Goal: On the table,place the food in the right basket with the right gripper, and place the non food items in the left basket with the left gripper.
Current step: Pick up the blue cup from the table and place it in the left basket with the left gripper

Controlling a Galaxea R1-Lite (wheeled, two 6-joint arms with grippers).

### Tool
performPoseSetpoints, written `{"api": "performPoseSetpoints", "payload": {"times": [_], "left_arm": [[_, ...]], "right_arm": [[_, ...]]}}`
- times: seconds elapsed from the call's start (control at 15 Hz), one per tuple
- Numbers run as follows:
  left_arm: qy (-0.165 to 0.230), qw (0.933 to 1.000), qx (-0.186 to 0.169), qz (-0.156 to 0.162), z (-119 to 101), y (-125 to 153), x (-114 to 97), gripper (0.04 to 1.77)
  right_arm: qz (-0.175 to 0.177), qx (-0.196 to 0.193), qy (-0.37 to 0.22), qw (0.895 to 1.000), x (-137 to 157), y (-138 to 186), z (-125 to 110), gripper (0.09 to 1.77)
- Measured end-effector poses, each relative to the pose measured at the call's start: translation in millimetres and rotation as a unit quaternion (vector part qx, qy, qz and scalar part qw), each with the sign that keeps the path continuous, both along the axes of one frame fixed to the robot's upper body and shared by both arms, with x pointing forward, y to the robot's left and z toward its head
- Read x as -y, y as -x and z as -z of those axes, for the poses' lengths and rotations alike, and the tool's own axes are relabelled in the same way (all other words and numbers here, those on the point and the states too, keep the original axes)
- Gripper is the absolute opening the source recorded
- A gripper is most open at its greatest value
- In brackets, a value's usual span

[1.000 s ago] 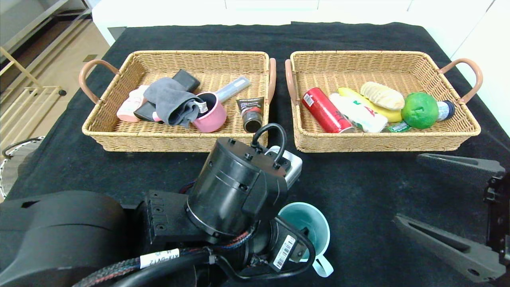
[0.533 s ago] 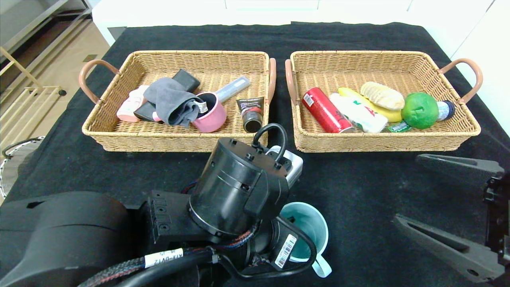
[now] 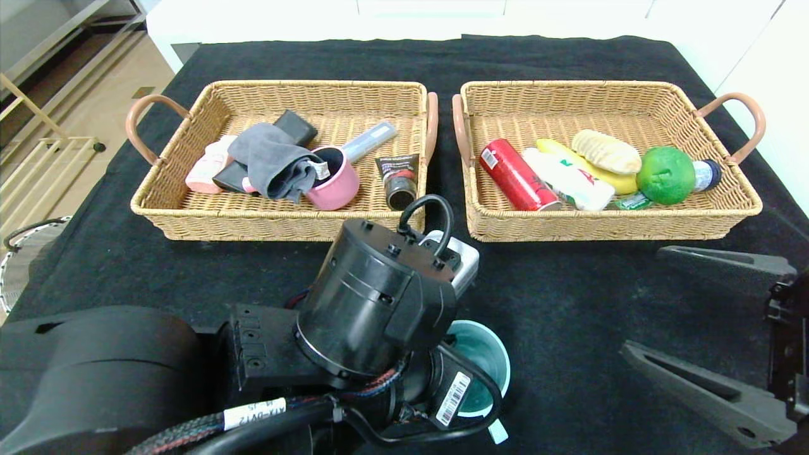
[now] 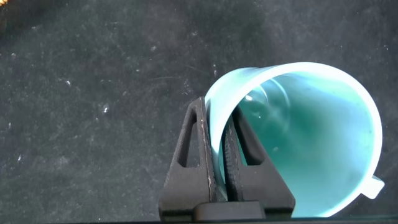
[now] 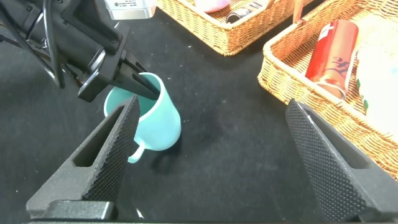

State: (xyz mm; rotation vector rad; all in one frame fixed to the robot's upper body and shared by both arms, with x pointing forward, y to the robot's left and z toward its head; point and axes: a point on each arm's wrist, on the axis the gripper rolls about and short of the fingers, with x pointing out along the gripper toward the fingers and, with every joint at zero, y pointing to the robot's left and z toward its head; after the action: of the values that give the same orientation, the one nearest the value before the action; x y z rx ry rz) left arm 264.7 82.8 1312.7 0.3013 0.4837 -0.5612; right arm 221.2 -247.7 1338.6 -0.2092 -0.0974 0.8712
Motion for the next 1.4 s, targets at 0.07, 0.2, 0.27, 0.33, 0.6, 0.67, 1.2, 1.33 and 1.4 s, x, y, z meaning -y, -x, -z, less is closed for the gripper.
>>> {"api": "performPoseSetpoints", "payload": {"times": [0.07, 0.2, 0.27, 0.33, 0.6, 0.67, 1.2, 1.33, 1.4], "left_arm": [[0.0, 1.0, -0.001, 0.0, 0.4, -0.1, 0.1, 0.22], [0.002, 1.0, 0.0, 0.0, 0.6, -0.4, 0.6, 0.22], [0.004, 1.0, 0.002, -0.001, 0.7, -0.7, 1.1, 0.22], [0.004, 1.0, 0.002, -0.001, 1.1, -0.9, 1.3, 0.22], [0.008, 0.9999, 0.008, -0.006, -1.6, -2.9, -0.2, 0.22], [0.015, 0.9997, 0.014, -0.015, -6.1, -4.8, -3.5, 0.22], [0.126, 0.9848, 0.08, -0.088, -68.0, -10.7, -57.9, 0.22], [0.142, 0.9791, 0.097, -0.108, -80.2, -13.3, -69.6, 0.22], [0.147, 0.9765, 0.104, -0.118, -85.1, -16.0, -74.7, 0.22]], "right_arm": [[0.0, 0.0, 0.0, 1.0, 0.0, 0.0, 0.1, 1.71], [0.007, -0.001, 0.0, 1.0, 1.7, -1.3, 0.2, 1.71], [0.004, -0.001, 0.001, 1.0, 1.0, -0.9, 0.3, 1.71], [0.001, -0.001, 0.001, 1.0, 0.2, -0.5, 0.4, 1.71], [-0.001, 0.003, -0.001, 1.0, 0.4, 0.9, -1.2, 1.71], [-0.001, 0.004, -0.002, 1.0, 0.9, 1.5, -1.7, 1.71], [-0.001, -0.001, 0.004, 1.0, -0.6, -0.3, 1.7, 1.71], [-0.002, -0.003, 0.006, 1.0, -1.2, -1.2, 2.9, 1.71], [-0.002, -0.004, 0.007, 1.0, -1.5, -1.2, 3.2, 1.71]]}}
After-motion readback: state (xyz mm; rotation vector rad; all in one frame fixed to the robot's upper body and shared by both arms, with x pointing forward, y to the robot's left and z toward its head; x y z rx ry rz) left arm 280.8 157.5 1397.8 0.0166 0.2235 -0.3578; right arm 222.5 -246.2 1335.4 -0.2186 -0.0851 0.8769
